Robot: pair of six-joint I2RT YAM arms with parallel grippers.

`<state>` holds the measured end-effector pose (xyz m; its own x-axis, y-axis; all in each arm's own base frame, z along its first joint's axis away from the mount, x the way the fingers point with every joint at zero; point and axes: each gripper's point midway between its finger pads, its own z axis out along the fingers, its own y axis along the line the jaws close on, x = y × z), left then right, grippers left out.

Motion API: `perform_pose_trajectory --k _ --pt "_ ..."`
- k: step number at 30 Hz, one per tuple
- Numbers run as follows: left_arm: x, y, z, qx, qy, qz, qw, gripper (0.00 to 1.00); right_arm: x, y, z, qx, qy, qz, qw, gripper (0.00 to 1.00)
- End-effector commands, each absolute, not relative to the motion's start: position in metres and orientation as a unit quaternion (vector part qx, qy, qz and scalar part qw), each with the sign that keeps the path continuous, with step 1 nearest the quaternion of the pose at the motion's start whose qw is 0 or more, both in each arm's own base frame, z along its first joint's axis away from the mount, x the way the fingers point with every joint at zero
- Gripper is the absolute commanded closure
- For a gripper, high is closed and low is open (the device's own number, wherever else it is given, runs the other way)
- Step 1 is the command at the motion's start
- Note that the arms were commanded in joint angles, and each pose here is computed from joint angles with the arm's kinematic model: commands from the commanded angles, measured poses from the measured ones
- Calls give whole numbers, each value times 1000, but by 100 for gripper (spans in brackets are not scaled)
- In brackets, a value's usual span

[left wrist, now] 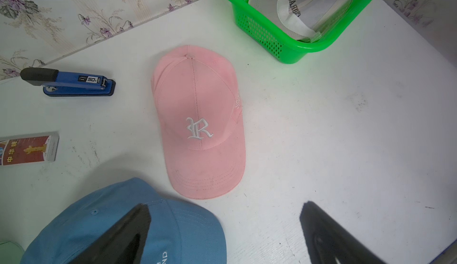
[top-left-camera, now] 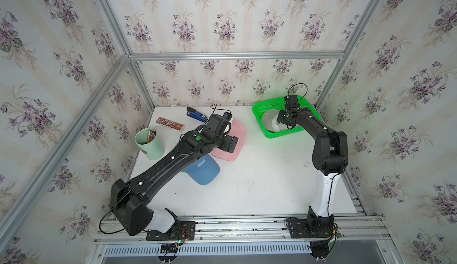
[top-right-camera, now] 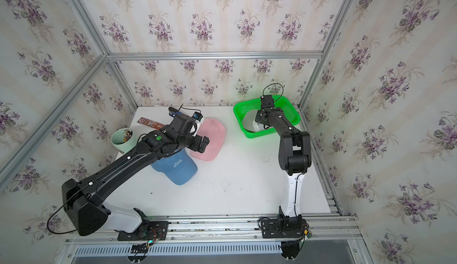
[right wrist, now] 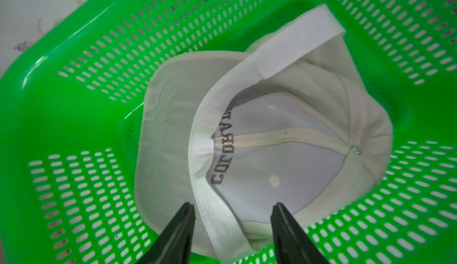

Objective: Turn the baseball cap inside out
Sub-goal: Move the basket to the center of the board.

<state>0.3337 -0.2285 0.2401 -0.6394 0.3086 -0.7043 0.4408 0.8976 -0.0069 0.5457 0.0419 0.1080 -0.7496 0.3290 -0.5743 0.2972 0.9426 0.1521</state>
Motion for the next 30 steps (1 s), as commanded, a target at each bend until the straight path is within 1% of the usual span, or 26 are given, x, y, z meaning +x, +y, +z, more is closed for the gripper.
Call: perform_pose_trajectory --k 1,5,9,12,19,24,28,30 --pt "333 -232 245 204 898 -106 376 1 559 24 109 230 913 38 334 43" --pt "331 -233 240 207 898 -107 373 1 567 6 95 253 908 47 330 40" --pt "331 -232 239 212 898 -103 372 1 574 -1 78 255 914 48 311 39" --pt "333 -231 236 214 900 -97 368 1 572 -2 79 249 918 39 308 39" --pt "338 -236 229 221 901 -95 362 1 568 15 82 186 941 62 277 39" --pt "341 -243 224 228 901 -102 354 1 562 40 83 116 956 79 258 40" --pt "343 -245 224 230 901 -102 352 1 547 55 85 76 965 69 241 43" --pt "345 -245 223 229 901 -102 354 1 534 68 89 51 966 81 239 44"
